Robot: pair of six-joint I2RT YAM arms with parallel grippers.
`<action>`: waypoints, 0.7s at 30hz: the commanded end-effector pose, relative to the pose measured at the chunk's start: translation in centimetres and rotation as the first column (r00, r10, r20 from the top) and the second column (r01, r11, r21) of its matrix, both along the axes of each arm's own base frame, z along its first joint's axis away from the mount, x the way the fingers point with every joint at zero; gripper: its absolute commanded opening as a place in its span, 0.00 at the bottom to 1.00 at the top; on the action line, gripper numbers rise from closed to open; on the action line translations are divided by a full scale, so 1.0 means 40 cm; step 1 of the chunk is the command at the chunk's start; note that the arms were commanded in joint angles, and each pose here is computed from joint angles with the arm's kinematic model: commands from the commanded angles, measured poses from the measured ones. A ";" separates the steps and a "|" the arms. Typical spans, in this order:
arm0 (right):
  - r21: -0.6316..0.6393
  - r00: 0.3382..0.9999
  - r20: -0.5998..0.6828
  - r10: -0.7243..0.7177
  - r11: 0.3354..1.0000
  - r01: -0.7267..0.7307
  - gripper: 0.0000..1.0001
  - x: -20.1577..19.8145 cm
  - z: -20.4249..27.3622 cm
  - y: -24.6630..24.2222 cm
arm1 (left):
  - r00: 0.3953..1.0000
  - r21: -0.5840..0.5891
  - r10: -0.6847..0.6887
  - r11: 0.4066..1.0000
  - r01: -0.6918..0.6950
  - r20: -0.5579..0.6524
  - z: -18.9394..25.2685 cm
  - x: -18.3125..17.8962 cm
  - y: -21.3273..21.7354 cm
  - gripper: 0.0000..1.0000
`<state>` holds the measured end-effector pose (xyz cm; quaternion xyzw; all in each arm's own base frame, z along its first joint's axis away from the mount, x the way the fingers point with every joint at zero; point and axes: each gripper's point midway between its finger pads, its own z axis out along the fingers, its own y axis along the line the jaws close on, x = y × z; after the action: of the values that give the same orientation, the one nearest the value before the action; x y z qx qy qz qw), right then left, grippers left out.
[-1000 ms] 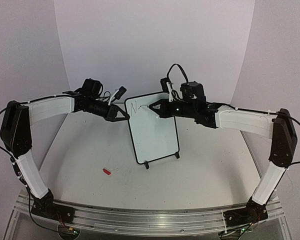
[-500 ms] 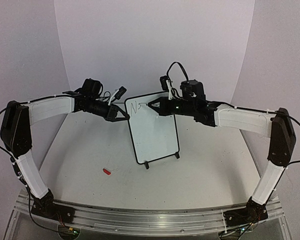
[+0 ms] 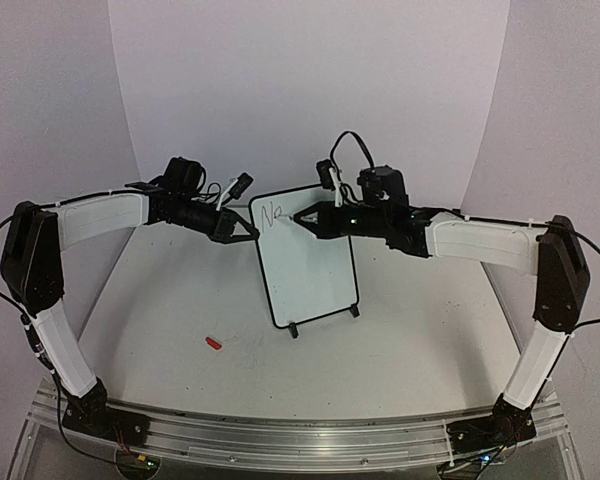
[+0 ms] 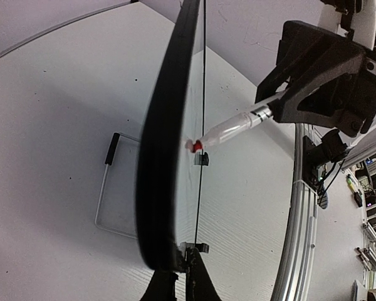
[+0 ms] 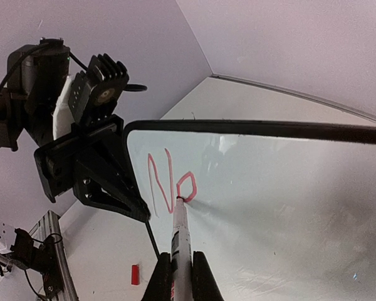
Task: Write a sentence on the whiteboard
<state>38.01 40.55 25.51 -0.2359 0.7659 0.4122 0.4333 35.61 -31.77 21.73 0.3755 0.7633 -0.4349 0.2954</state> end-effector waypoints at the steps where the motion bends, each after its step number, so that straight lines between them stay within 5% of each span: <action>1: -0.020 0.999 -0.013 -0.037 0.999 0.036 0.00 -0.002 -0.025 -0.028 | 0.999 0.023 -0.028 0.999 0.028 0.034 0.006 -0.016 -0.015 0.00; 21: 0.036 0.995 0.087 -0.053 0.998 0.050 0.00 -0.024 0.097 -0.058 | 0.999 0.023 -0.029 0.999 0.028 0.035 0.007 -0.018 -0.014 0.00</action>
<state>36.98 38.60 27.13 -0.2248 0.7630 0.4022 0.4533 35.54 -31.82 21.76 0.3770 0.7620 -0.4361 0.2951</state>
